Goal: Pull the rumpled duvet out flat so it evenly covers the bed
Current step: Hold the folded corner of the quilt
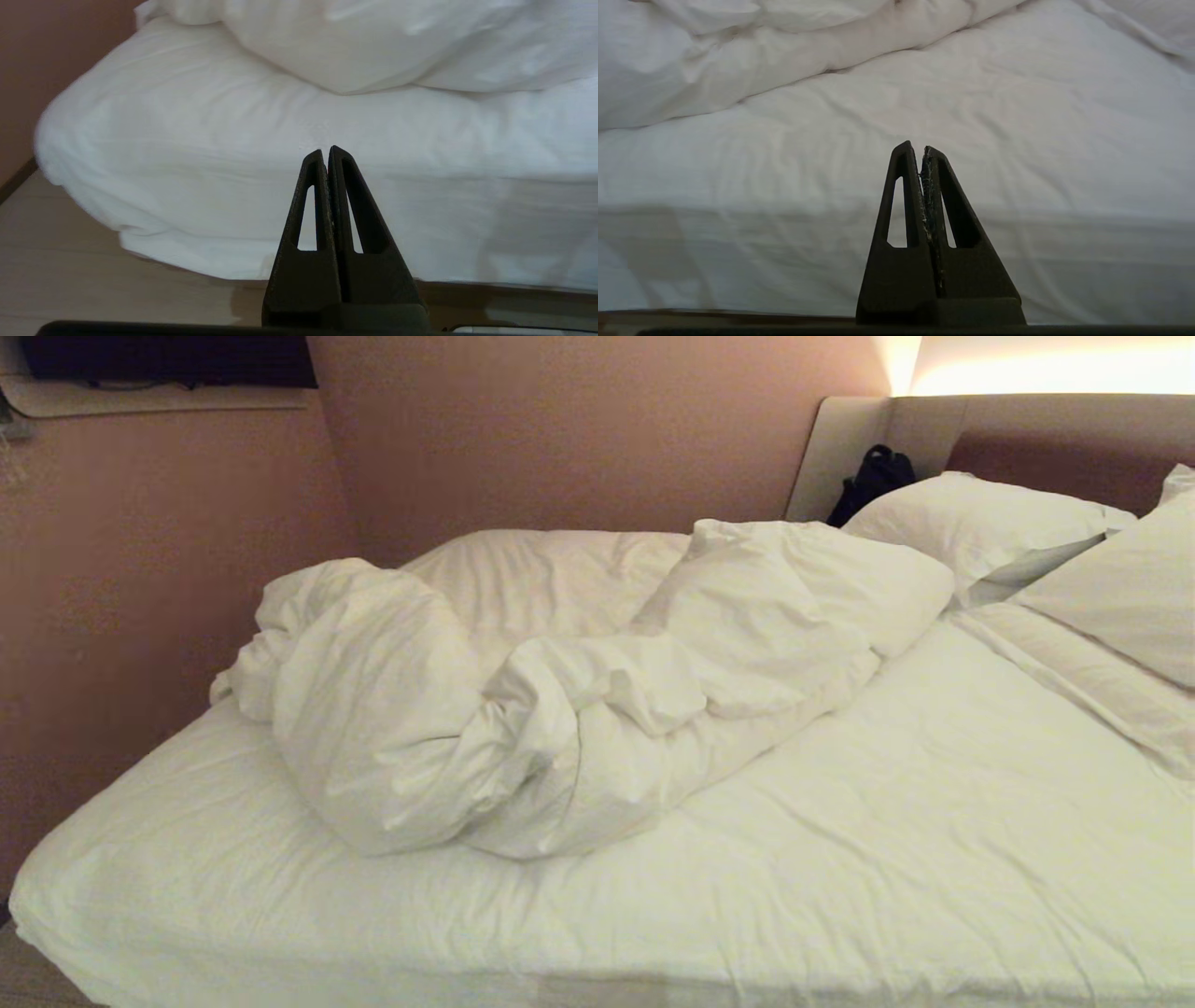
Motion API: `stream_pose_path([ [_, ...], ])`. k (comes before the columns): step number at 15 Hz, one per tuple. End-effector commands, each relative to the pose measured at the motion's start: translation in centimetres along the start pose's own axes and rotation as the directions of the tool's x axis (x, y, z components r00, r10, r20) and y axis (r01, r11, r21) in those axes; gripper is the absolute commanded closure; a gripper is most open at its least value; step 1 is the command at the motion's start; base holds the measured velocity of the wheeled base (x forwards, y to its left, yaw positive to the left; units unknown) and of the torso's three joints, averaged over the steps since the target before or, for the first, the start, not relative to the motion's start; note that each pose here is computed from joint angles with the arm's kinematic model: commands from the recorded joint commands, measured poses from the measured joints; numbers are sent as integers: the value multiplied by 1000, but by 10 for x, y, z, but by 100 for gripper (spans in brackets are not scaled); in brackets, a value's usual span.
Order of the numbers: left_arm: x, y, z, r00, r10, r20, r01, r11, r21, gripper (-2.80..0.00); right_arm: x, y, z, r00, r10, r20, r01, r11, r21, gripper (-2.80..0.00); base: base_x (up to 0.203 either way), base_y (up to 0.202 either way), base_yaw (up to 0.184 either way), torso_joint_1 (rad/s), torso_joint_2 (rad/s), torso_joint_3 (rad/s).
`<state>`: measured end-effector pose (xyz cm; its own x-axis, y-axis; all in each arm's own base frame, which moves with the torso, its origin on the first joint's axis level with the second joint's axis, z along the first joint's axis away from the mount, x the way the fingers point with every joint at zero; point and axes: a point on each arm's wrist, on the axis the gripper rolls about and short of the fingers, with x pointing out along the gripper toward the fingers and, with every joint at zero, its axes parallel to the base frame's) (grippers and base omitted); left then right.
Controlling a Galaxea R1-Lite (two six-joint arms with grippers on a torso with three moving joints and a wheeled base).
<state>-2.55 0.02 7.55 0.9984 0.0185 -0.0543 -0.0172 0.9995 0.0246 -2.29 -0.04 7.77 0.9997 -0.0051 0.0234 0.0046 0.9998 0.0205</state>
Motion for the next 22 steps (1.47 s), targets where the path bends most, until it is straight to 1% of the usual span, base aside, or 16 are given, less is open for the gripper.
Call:
stream_pose_path([
  [1, 0, 0, 0, 1000, 3, -2, -3, 1000, 1, 0, 0, 0, 0, 1000, 0, 0, 0, 1000, 0, 0, 0, -190, -4, 2, 6, 1],
  [5, 0, 0, 0, 1000, 2, -2, -2, 1000, 4, 0, 0, 0, 0, 1000, 0, 0, 0, 1000, 0, 0, 0, -191, -1, 2, 4, 2],
  [7, 0, 0, -1, 1000, 1, -4, -1, 1000, 4, 0, 0, 0, 0, 1000, 0, 0, 0, 1000, 0, 0, 0, -115, 0, 5, 2, 0],
  [22, 0, 0, 0, 1000, 6, -1, -6, 1000, -7, 0, 0, 0, 0, 1000, 0, 0, 0, 1000, 0, 0, 0, 0, 0, 0, 0, 0],
])
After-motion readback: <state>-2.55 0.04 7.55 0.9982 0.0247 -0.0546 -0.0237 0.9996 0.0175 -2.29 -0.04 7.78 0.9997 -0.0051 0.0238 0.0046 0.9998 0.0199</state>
